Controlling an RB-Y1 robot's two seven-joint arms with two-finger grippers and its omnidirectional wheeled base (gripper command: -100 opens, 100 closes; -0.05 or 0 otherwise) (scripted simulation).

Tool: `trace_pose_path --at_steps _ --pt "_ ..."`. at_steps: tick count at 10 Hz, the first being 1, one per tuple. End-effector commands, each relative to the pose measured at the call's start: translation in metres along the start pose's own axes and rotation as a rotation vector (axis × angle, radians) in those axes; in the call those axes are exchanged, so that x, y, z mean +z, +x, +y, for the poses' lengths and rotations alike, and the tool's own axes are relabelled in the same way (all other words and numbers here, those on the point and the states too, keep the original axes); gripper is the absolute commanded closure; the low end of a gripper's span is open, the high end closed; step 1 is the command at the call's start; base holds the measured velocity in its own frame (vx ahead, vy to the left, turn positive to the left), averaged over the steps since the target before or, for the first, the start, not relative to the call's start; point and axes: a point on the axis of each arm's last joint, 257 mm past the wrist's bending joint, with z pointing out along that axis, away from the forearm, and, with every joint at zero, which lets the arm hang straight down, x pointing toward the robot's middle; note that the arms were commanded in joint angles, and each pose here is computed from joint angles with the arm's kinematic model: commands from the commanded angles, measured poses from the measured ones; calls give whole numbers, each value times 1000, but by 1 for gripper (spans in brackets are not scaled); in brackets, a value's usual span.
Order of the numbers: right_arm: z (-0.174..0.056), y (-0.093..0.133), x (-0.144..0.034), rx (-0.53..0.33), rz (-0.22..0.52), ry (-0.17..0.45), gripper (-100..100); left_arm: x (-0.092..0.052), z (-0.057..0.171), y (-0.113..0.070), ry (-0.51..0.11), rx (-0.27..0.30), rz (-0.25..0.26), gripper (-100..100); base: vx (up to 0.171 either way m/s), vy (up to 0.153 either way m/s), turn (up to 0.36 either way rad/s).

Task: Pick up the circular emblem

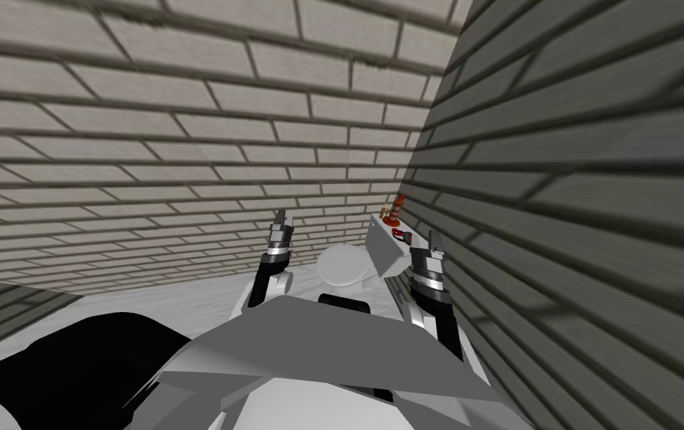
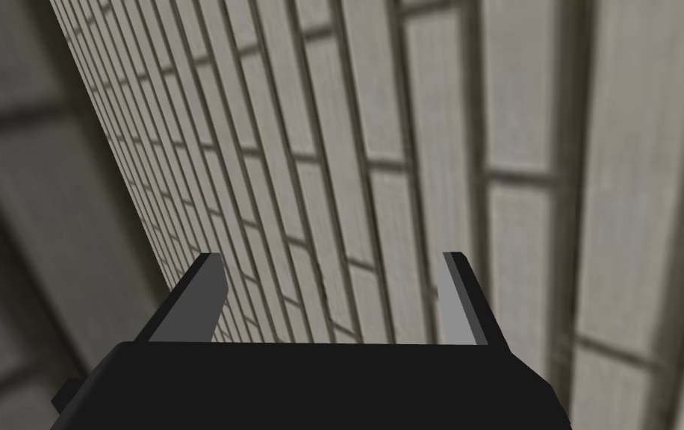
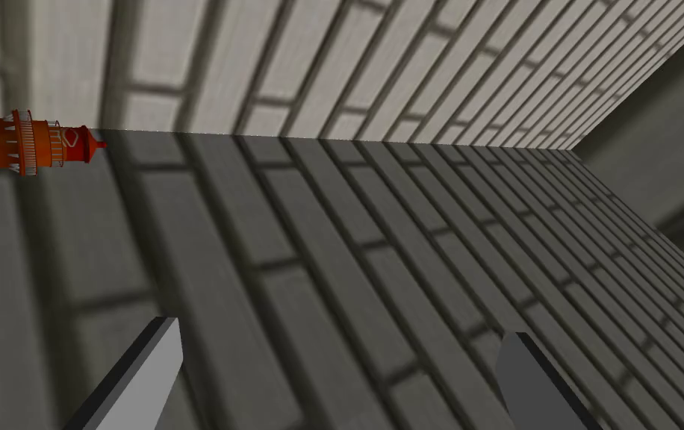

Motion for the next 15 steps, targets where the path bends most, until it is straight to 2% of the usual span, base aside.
trace_pose_path --at_steps 1,7,11,14,15 --pt "-3 3 -1 -13 32 7 -100 0 0 0 0 0 0 0 0 0 0" --pt "-28 15 -14 -96 209 87 -100 0 0 0 0 0 0 0 8 -5 18" --pt "-41 19 -22 -140 293 126 -100 0 0 0 0 0 0 0 9 -4 17" --pt "-61 20 -35 -200 393 193 -100 0 0 0 0 0 0 0 13 -3 29" --pt "-61 21 -35 -206 406 192 -100 0 0 0 0 0 0 0 13 -4 8"
